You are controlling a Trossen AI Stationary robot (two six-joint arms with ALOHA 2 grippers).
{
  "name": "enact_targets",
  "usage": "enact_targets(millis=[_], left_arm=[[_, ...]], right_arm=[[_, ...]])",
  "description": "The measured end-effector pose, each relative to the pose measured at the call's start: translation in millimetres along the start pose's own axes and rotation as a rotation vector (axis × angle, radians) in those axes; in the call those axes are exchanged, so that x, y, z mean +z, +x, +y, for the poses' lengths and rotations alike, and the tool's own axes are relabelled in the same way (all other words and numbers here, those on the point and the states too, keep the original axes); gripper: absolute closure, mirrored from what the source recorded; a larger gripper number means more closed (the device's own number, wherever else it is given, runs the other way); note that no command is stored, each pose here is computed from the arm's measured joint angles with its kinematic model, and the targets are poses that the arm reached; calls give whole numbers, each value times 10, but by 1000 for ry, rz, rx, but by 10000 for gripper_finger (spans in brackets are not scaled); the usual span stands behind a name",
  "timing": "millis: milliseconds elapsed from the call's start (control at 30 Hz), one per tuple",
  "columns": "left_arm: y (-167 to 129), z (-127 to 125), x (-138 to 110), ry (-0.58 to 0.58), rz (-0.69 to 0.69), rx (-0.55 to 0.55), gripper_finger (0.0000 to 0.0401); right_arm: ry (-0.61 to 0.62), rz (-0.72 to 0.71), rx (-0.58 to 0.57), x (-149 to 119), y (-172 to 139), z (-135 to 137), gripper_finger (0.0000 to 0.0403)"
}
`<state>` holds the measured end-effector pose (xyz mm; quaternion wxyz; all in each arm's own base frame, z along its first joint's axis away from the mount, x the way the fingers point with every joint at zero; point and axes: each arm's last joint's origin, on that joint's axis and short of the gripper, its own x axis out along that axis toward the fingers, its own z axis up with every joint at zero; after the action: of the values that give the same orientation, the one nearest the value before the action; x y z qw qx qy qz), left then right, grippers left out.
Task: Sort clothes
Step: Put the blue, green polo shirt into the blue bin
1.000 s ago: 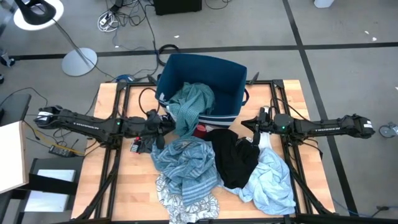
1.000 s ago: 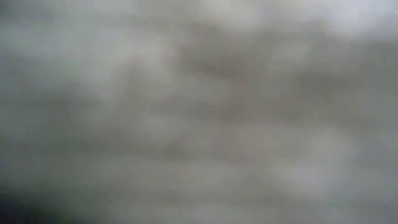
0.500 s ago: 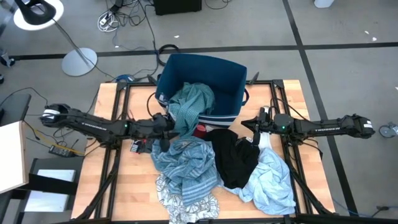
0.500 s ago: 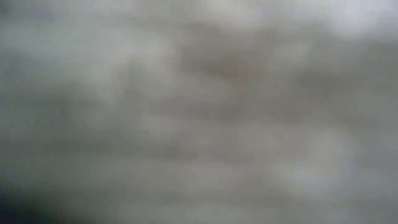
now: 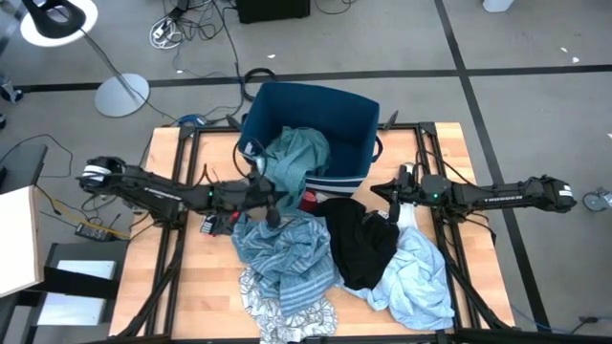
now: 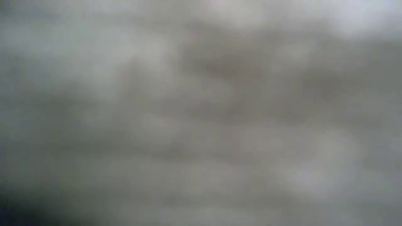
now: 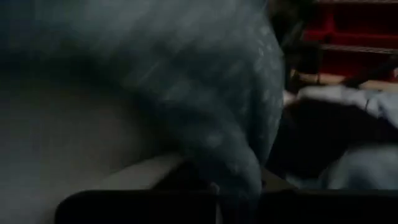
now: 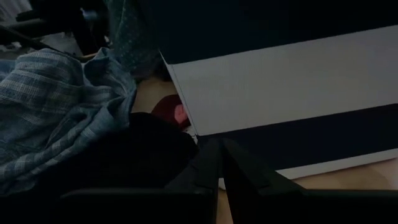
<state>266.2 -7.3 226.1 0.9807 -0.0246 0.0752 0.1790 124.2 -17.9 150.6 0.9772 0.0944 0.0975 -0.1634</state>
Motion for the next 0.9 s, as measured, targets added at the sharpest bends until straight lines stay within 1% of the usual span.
enact_targets(millis=[67,133,233,367,467,567,633,800,900], left_arm=[[55,-42,287,87,-62,-2,395],[100,-48,591,172,-96,14,397],[150,34,1062,271,-124,68,398],[159,293,1627,348,-160,180,399],[175,551,1881,365,-157,277,400],[172,769,1959,321,-124,343,399],[179,855,1938,271,-97,357,394],[206,920,1755,237,71,308,362],[200,916,1706,244,122,292,339]], right_arm=[[2,0,0,-1,0,0,380],[10,0,0,-1,0,0,380],[14,0,0,-1,0,0,380],[14,0,0,-1,0,0,380],[36,0,0,-1,0,0,380],[56,1,0,-1,0,0,380],[55,3,-1,-4,1,-1,380],[51,14,-3,-15,2,-3,380],[41,21,-5,-21,3,-4,380]])
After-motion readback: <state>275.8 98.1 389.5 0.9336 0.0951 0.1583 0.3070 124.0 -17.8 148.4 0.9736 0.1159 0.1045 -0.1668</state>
